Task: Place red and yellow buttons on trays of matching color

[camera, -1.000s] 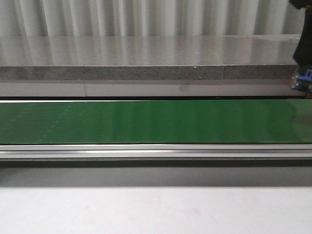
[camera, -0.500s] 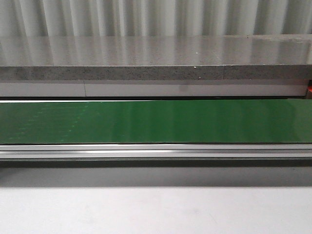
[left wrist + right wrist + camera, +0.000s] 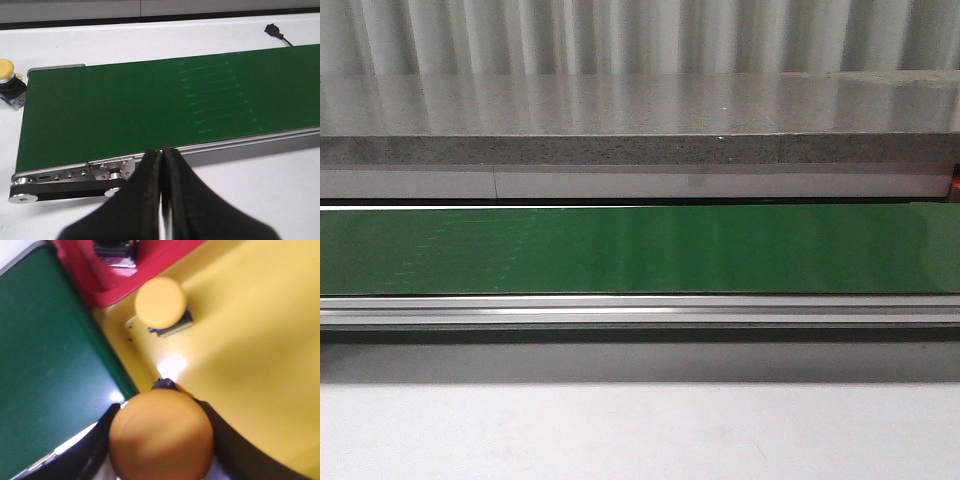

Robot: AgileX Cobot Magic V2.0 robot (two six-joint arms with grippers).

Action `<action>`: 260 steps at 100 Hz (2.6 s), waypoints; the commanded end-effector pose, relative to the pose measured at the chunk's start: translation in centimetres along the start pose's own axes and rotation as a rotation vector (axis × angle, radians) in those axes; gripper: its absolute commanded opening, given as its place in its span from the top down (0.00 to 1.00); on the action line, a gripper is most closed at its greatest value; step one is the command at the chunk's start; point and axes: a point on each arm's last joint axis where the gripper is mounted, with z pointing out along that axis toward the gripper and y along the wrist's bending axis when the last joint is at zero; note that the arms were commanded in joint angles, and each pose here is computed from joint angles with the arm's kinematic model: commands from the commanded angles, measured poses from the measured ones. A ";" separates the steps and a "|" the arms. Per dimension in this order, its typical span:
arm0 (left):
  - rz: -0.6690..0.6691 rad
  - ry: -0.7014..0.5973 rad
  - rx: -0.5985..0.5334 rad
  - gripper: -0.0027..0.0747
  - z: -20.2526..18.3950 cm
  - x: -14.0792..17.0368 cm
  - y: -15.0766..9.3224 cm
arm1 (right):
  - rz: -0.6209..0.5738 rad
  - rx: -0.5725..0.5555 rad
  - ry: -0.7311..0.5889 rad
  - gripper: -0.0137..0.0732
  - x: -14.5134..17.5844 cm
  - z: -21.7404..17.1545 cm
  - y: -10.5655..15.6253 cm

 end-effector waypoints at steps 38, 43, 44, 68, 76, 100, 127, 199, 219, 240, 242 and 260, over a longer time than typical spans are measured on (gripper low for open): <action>-0.007 -0.085 0.011 0.99 -0.5 -1.3 -0.2 | 0.097 0.042 -0.074 0.61 -0.5 2.4 -2.1; -0.007 -0.085 0.011 0.99 -0.5 -1.3 -0.2 | 0.108 0.039 -0.073 0.61 -0.6 2.9 -2.1; -0.007 -0.085 0.011 0.99 -0.5 -1.3 -0.2 | 0.112 0.037 -0.073 0.61 -0.6 2.9 -2.1; -0.007 -0.085 0.011 0.99 -0.5 -1.3 -0.2 | 0.153 0.030 -0.050 0.61 -0.8 4.7 -2.3; -0.007 -0.085 0.011 0.99 -0.5 -1.3 -0.2 | 0.156 0.033 -0.033 0.61 -0.8 5.2 -2.5; -0.007 -0.085 0.011 0.99 -0.5 -1.3 -0.2 | 0.164 0.039 0.008 0.57 -0.6 6.3 -2.7; -0.007 -0.085 0.011 0.99 -0.5 -1.3 -0.2 | 0.161 0.039 0.014 0.22 -0.5 6.3 -2.7; -0.007 -0.085 0.011 0.99 -0.5 -1.3 -0.2 | -0.110 -0.112 -0.177 0.45 0.8 -1.3 3.5; -0.007 -0.085 0.011 0.99 -0.5 -1.3 -0.2 | -0.308 -0.220 -0.205 0.82 2.7 -3.3 7.1; -0.007 -0.085 0.011 0.99 -0.5 -1.3 -0.2 | -0.444 -0.314 -0.237 0.92 4.5 -5.3 9.2; -0.007 -0.085 0.011 0.99 -0.5 -1.3 -0.2 | -0.453 -0.321 -0.239 0.92 4.7 -5.5 9.4; -0.007 -0.085 0.011 0.99 -0.5 -1.3 -0.2 | -0.562 -0.390 -0.293 0.92 6.5 -7.0 10.2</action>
